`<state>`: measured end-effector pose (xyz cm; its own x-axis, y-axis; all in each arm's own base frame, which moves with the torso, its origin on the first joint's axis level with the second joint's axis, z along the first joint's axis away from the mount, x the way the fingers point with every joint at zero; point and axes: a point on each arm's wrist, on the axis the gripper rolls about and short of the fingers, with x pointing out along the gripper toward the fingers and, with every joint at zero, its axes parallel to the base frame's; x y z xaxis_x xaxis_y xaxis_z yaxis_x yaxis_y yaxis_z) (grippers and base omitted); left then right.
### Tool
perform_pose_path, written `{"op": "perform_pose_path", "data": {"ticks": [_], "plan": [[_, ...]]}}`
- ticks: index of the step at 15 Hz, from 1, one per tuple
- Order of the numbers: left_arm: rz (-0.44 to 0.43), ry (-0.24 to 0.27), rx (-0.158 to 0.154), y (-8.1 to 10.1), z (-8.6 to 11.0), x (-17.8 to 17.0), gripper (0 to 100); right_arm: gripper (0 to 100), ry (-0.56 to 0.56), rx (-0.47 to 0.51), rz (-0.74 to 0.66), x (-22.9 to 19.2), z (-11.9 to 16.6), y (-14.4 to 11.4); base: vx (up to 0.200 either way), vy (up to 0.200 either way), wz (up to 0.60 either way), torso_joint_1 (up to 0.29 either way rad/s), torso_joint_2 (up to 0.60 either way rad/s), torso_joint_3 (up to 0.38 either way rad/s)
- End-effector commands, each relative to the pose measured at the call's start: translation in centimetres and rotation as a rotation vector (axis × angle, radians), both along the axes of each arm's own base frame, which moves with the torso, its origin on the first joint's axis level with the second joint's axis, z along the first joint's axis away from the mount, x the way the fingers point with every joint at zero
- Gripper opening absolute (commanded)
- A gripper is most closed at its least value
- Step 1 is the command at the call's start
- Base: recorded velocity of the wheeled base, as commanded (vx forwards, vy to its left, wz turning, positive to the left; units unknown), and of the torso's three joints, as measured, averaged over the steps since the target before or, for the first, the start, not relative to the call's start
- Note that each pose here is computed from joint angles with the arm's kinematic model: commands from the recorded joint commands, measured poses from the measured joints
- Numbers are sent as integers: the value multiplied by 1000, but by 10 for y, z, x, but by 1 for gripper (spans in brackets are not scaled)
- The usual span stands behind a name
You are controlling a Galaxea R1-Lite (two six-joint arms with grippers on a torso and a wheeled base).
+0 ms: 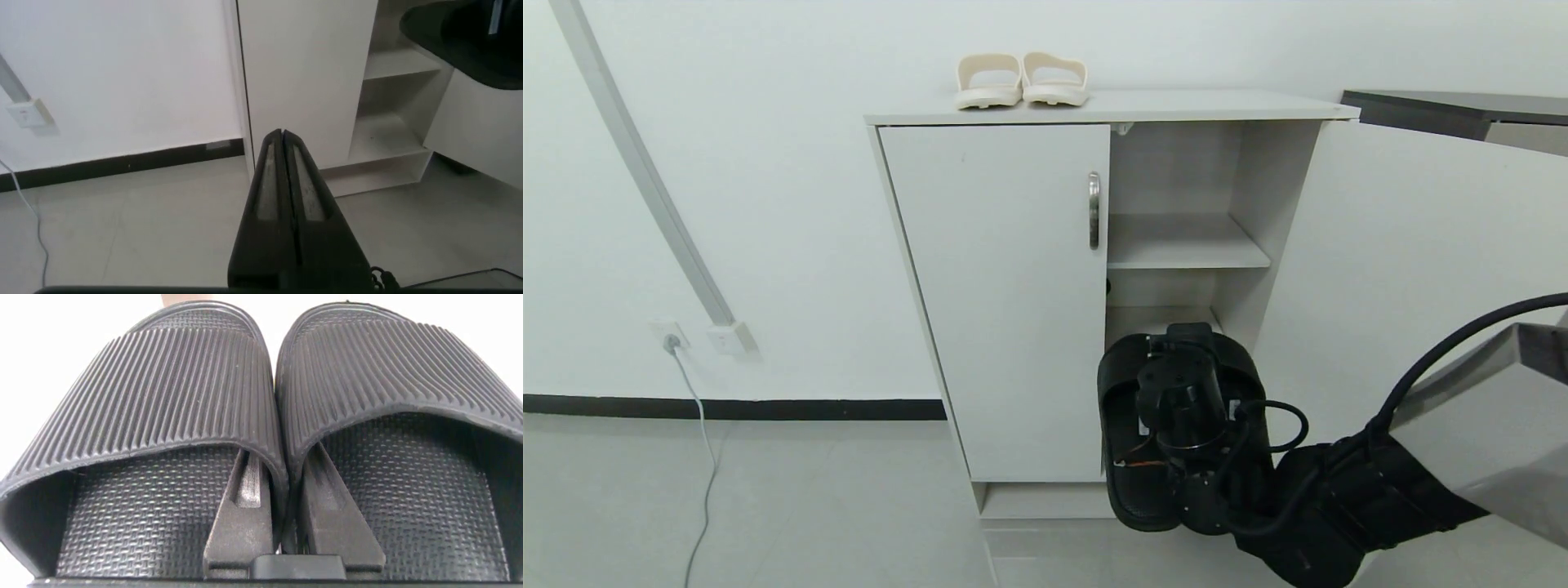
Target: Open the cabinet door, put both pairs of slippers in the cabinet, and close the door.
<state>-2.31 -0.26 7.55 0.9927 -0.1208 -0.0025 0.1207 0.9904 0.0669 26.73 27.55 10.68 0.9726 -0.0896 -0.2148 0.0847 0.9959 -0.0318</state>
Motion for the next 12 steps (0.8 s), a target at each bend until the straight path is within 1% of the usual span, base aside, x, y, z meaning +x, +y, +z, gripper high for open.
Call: {"op": "perform_pose_path", "data": {"ticks": [1, 6, 7, 9, 12], "plan": [[0, 2, 0, 0, 0, 0, 0, 0, 12, -11, 6, 2, -10, 6, 0, 0, 0, 0, 0, 0], [1, 3, -6, 0, 0, 0, 0, 0, 17, -18, 5, 3, -13, 7, 0, -200, 0, 2, 2, 4], [1, 3, -7, 0, 0, 0, 0, 0, 27, -29, 2, 4, -19, 7, 0, -200, 0, 2, 2, -2], [1, 3, -7, 0, 0, 0, 0, 0, 35, -37, -1, 6, -26, 7, 0, 0, 0, 0, 0, 0], [1, 3, -7, 0, 0, 0, 0, 0, 15, 6, 45, 15, -48, 14, 0, 0, 0, 0, 0, 0]]}}
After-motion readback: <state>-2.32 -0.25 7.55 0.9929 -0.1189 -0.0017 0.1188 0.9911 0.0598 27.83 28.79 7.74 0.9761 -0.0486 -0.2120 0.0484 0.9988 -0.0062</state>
